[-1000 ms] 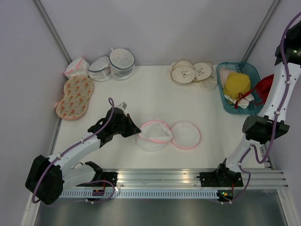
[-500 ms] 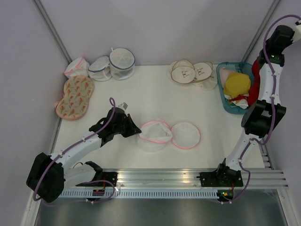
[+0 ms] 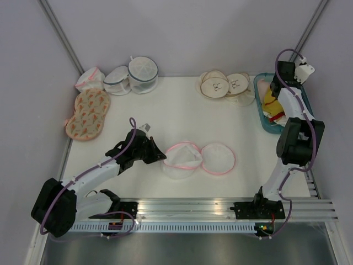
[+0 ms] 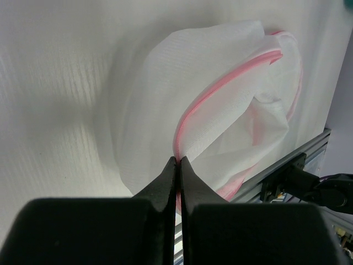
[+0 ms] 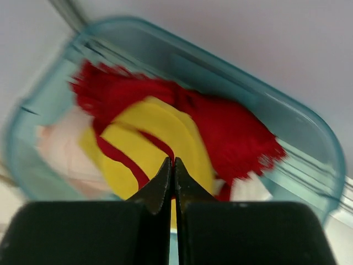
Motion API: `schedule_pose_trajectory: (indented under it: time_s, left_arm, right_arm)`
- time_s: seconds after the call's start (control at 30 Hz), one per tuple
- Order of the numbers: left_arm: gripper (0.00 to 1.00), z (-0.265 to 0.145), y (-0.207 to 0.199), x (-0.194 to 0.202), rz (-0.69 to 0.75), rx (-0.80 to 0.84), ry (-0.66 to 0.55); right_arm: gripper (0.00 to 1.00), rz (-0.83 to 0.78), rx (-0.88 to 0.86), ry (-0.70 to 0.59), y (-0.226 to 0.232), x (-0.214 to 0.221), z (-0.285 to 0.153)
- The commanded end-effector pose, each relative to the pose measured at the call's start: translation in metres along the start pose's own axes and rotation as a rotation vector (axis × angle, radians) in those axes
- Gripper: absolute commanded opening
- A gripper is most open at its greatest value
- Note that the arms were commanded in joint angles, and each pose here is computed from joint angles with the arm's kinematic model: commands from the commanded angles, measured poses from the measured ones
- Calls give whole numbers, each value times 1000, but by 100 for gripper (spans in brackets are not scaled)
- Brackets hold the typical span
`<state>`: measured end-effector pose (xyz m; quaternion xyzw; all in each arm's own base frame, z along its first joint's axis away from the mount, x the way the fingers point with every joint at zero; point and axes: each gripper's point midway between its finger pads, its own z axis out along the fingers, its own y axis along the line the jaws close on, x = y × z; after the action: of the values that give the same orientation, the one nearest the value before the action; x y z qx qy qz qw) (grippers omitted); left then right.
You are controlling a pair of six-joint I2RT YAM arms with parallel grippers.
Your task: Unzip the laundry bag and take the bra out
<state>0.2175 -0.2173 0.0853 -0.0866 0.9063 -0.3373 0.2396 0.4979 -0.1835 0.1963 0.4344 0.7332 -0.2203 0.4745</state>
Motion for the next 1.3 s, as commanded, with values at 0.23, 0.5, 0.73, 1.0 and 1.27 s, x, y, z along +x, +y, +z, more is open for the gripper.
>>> schedule_pose_trajectory:
  time_s: [0.23,0.5,0.73,1.0,1.27]
  left_arm:
    - [2,-5,-5,2,-4,66,-23]
    - [2,-10,-8,1,1,79,-41]
    - [2,-12,-8,-3,2,83,-66]
    - [2,-19,-3,-9,-25,87,-149]
    - [2,-36,5,-14,-85,95,-252]
  right_arm:
    - [41,-14,240,-13,-70,5,-11]
    - [98,5,-272,71,-8,-26,-92]
    - [90,-97,-801,135,33,25,-237]
    - [79,-33,-915,393,-15,159,-307]
    - [81,-134,-688,533,-78,237,-312]
